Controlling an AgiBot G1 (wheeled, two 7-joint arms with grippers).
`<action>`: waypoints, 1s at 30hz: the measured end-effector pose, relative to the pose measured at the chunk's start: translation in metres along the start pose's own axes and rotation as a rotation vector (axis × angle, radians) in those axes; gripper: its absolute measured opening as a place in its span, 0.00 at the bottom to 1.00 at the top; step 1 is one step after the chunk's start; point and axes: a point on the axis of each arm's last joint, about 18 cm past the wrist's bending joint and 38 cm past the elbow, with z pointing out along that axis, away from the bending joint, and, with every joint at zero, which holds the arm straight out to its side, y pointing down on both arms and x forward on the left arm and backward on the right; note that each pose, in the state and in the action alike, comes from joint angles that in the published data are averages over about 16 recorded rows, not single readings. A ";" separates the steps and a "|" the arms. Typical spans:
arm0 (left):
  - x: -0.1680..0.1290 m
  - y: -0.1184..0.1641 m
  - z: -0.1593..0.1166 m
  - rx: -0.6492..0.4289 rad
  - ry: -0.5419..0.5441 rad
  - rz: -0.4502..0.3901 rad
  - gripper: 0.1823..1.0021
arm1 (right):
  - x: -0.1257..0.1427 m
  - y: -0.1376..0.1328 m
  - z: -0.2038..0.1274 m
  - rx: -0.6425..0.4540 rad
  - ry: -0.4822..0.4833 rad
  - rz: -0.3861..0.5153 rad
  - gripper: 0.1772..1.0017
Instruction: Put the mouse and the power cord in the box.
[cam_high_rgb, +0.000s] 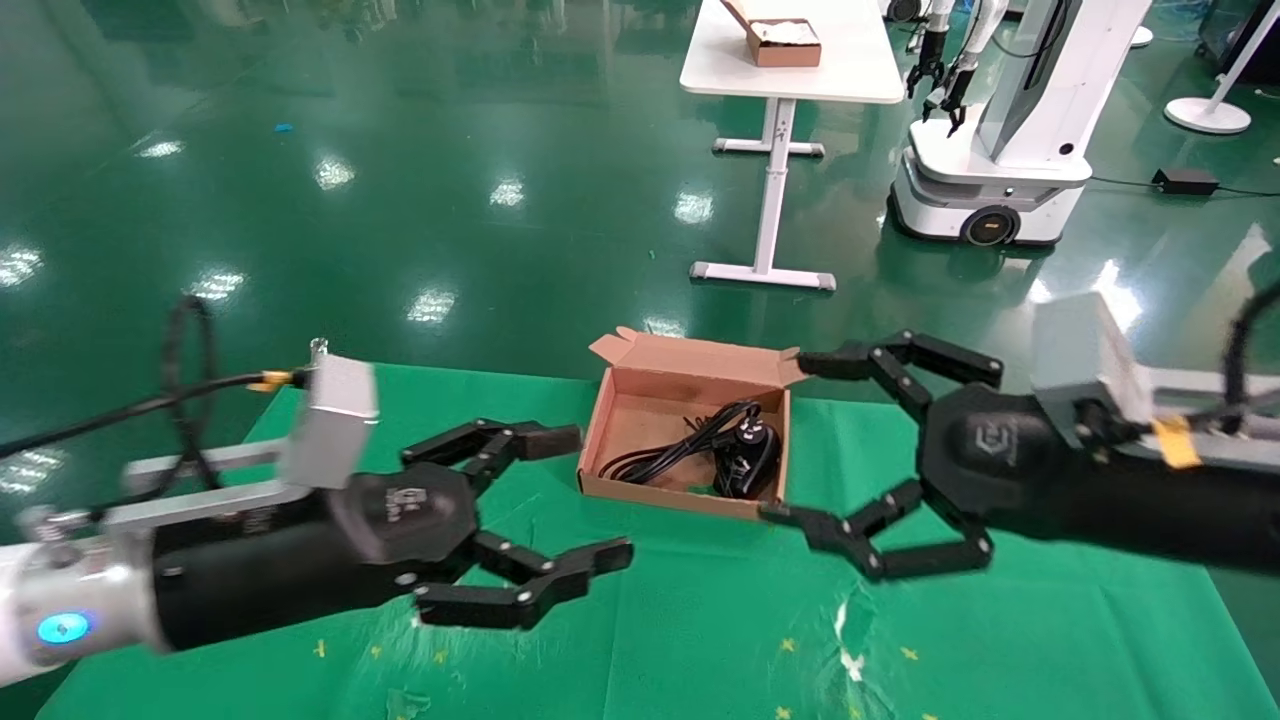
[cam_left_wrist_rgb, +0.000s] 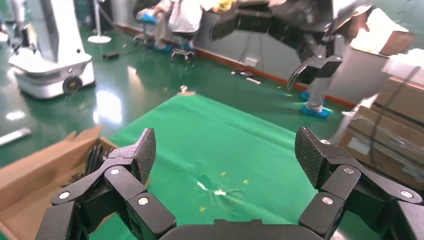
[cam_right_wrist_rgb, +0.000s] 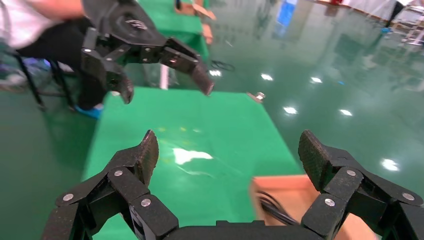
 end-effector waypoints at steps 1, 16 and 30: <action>0.004 -0.003 -0.006 0.005 0.010 0.009 1.00 | -0.005 -0.001 -0.001 0.010 -0.011 0.012 1.00; 0.060 -0.038 -0.072 0.018 0.147 0.154 1.00 | -0.078 -0.018 -0.018 0.114 -0.182 0.158 1.00; 0.067 -0.041 -0.079 0.016 0.164 0.172 1.00 | -0.086 -0.021 -0.020 0.124 -0.204 0.173 1.00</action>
